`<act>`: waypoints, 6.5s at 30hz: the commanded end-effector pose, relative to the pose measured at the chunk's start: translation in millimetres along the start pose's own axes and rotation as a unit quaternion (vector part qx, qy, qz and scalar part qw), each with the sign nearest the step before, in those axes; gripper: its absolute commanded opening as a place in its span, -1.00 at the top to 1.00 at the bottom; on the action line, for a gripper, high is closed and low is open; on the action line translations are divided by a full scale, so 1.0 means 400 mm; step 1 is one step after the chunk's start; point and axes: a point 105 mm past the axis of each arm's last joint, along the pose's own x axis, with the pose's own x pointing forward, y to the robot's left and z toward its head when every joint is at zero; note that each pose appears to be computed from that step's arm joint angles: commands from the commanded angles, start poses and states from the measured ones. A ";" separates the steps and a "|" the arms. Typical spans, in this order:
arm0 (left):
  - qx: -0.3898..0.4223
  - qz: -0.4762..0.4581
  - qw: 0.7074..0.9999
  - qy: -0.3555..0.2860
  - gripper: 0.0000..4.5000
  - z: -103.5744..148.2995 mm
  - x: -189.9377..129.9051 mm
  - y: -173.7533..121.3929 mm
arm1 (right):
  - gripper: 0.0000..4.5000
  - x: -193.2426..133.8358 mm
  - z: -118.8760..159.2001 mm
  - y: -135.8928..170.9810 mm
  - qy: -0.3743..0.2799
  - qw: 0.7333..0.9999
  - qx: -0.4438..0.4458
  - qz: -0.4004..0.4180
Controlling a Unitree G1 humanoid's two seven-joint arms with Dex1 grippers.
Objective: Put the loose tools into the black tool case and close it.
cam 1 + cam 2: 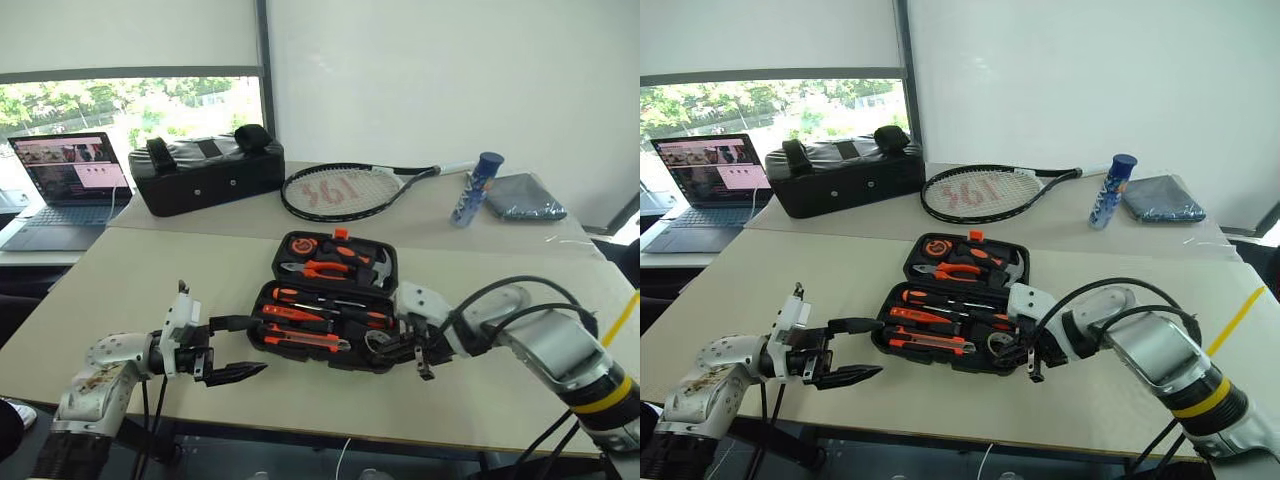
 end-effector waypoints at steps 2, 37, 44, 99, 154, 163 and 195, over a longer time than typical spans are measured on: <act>0.028 0.000 1.000 -0.003 -1.00 0.025 -0.002 -0.006 | 0.98 -0.003 -0.004 -0.009 0.019 1.000 -0.011 -0.009; -0.043 0.346 0.934 0.079 0.98 -0.054 -0.027 0.294 | 1.00 -0.079 -0.187 -0.217 -0.137 0.941 -0.045 -0.307; -0.067 0.289 0.950 0.093 0.98 -0.071 0.032 0.264 | 1.00 -0.021 -0.140 -0.218 -0.162 0.940 -0.049 -0.297; -0.332 0.275 0.880 0.201 -0.80 0.041 0.057 0.273 | -0.93 -0.140 -0.059 -0.217 -0.043 0.868 0.419 -0.263; 0.037 0.200 0.976 -0.081 1.00 0.067 0.021 0.169 | 0.97 -0.105 0.003 -0.063 -0.350 0.886 -0.126 -0.277; 0.166 0.188 0.966 -0.063 1.00 0.055 0.025 0.130 | 0.97 -0.107 -0.033 -0.026 -0.323 0.859 -0.262 -0.299; 0.075 0.204 0.968 0.124 -0.99 -0.062 -0.263 0.056 | -0.87 -0.196 -0.282 0.086 -0.140 0.898 -0.308 -0.281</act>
